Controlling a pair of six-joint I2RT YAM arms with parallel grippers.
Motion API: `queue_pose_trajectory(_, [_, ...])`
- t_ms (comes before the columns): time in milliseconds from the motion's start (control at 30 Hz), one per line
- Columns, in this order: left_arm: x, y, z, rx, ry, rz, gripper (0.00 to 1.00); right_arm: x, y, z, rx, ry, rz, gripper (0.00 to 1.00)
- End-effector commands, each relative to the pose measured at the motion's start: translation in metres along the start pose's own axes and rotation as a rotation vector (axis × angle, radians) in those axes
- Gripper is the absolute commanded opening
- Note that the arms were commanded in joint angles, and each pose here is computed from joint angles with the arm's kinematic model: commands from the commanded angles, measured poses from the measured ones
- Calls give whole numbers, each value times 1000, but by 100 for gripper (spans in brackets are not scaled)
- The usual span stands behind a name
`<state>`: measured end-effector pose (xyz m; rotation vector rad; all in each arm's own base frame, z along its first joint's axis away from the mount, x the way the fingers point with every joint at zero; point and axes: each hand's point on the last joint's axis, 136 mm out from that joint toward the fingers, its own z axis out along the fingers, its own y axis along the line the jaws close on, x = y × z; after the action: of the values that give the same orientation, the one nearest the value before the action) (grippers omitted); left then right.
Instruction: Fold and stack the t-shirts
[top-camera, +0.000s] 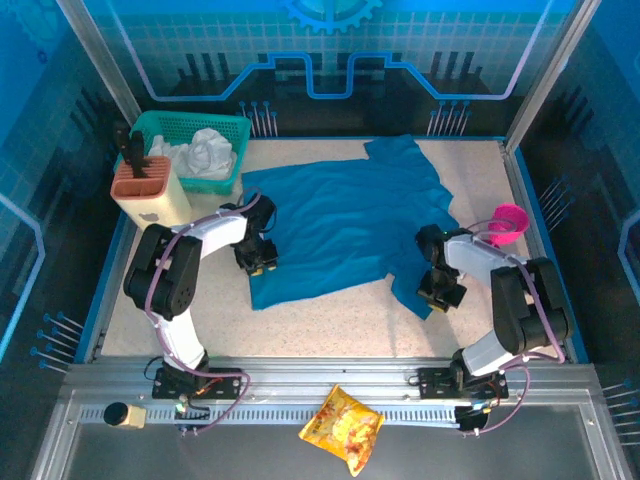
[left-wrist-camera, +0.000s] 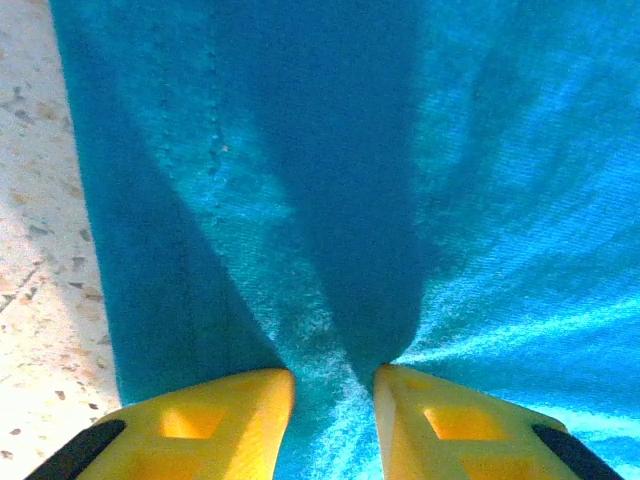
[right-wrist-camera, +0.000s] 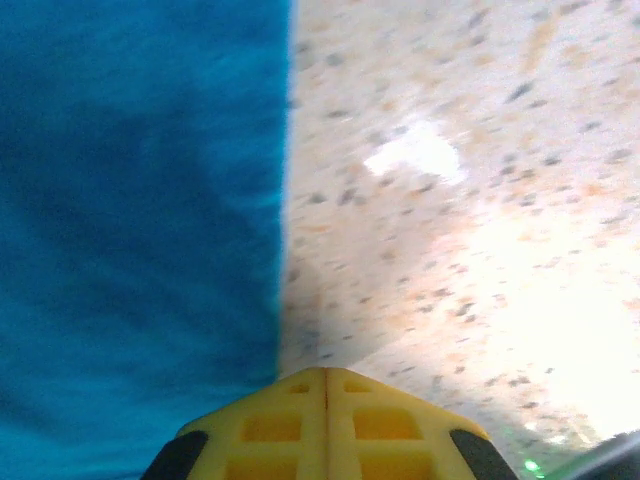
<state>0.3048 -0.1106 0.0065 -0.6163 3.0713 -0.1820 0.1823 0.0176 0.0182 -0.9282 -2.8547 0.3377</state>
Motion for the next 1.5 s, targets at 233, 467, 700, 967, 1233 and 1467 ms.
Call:
queue_pose_trajectory(233, [19,24,13,-63,91,-1,35,-11,-22,-6,-16,-8,17,0])
queue_pose_trajectory(467, [18,-7,-55,60,-10,55,58,4,50,-42,-481,-74,-56,0])
queue_pose_trajectory(700, [59,-16,-1,78,123,19,60,1,68,-7,-496,-29,27,0])
queue_pose_trajectory(967, [81,13,62,-111,203,-57,53,-5,58,-1,-293,-1,43,0])
queue_pose_trajectory(1233, [70,33,48,-157,192,-88,52,17,30,8,-214,36,140,0])
queue_pose_trajectory(1467, [60,39,32,-142,203,-74,52,42,6,11,-285,8,191,0])
